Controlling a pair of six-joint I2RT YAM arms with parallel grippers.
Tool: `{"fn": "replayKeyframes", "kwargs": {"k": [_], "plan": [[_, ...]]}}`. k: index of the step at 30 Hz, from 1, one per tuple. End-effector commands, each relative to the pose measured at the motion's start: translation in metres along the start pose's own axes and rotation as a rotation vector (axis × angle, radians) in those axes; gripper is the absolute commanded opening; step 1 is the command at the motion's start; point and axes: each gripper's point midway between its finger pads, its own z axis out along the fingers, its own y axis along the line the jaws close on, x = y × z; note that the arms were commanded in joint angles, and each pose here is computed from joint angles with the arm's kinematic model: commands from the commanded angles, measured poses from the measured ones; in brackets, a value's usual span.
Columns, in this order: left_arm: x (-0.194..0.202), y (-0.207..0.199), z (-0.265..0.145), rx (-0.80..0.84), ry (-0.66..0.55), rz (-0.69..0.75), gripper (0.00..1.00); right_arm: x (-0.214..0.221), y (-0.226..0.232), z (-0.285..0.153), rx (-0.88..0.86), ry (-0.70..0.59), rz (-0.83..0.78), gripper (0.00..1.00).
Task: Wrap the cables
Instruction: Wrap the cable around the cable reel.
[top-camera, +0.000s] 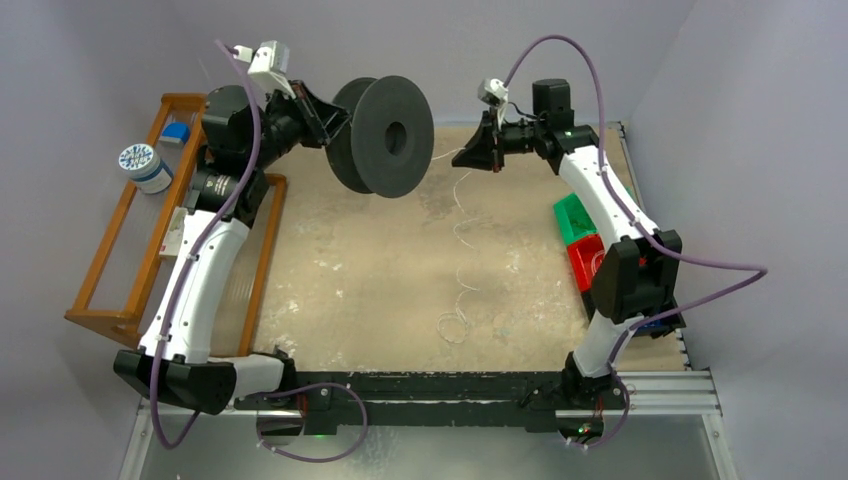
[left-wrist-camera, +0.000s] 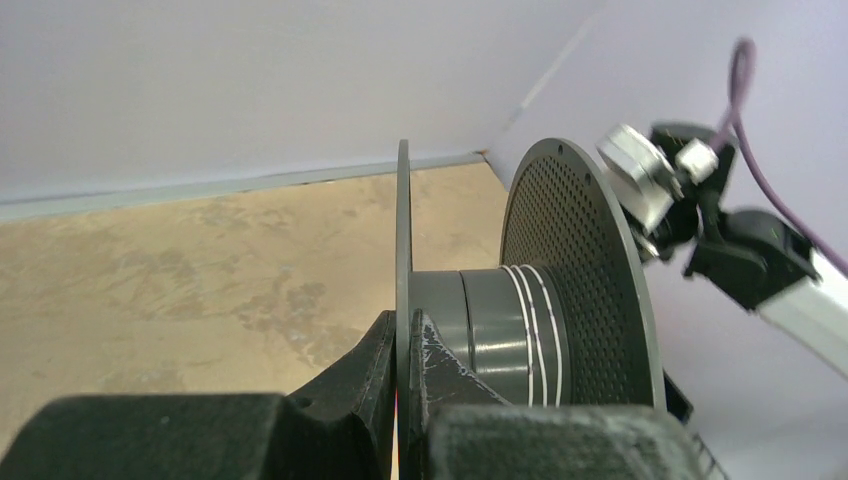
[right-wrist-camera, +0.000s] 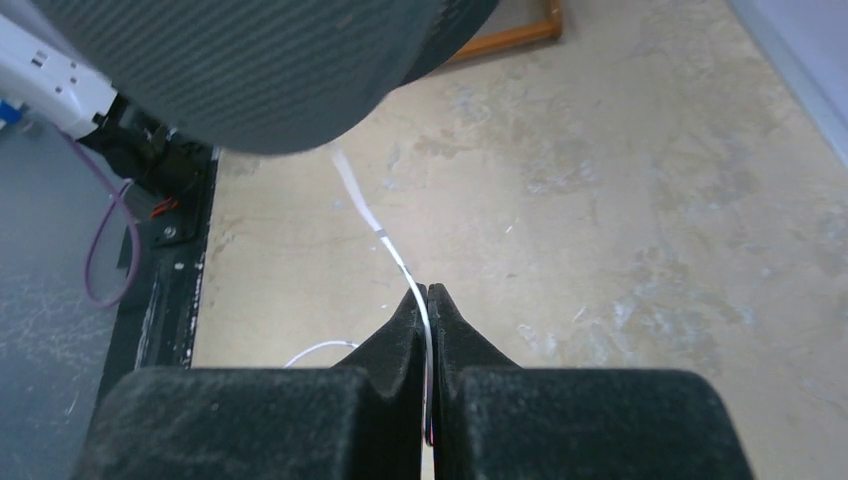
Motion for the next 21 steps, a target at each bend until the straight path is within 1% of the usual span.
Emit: {"fn": "replayKeyframes", "kwargs": {"k": [1, 4, 6, 9, 11, 18, 21], "plan": [[-0.027, -0.061, -0.030, 0.286, -0.072, 0.175, 0.00, -0.035, -0.009, -0.013, 0.070, -0.054, -0.009, 0.00], [-0.017, -0.073, -0.037, 0.372, -0.041, 0.221, 0.00, -0.042, -0.014, -0.013, 0.094, -0.059, 0.008, 0.00], [-0.013, -0.078, -0.041, 0.409, -0.027, 0.250, 0.00, -0.046, -0.024, -0.016, 0.163, -0.061, 0.008, 0.00], [-0.005, -0.080, -0.043, 0.450, -0.001, 0.296, 0.00, -0.059, -0.044, -0.026, 0.326, -0.088, -0.003, 0.00], [-0.001, -0.074, -0.042, 0.428, 0.008, 0.333, 0.00, -0.065, -0.044, -0.031, 0.346, -0.100, -0.021, 0.00], [0.020, -0.029, -0.031, 0.271, 0.060, 0.493, 0.00, -0.072, -0.009, -0.028, 0.168, -0.087, -0.018, 0.00], [0.028, -0.014, -0.025, 0.213, 0.068, 0.552, 0.00, -0.069, 0.014, -0.023, 0.041, -0.085, 0.007, 0.00]]}}
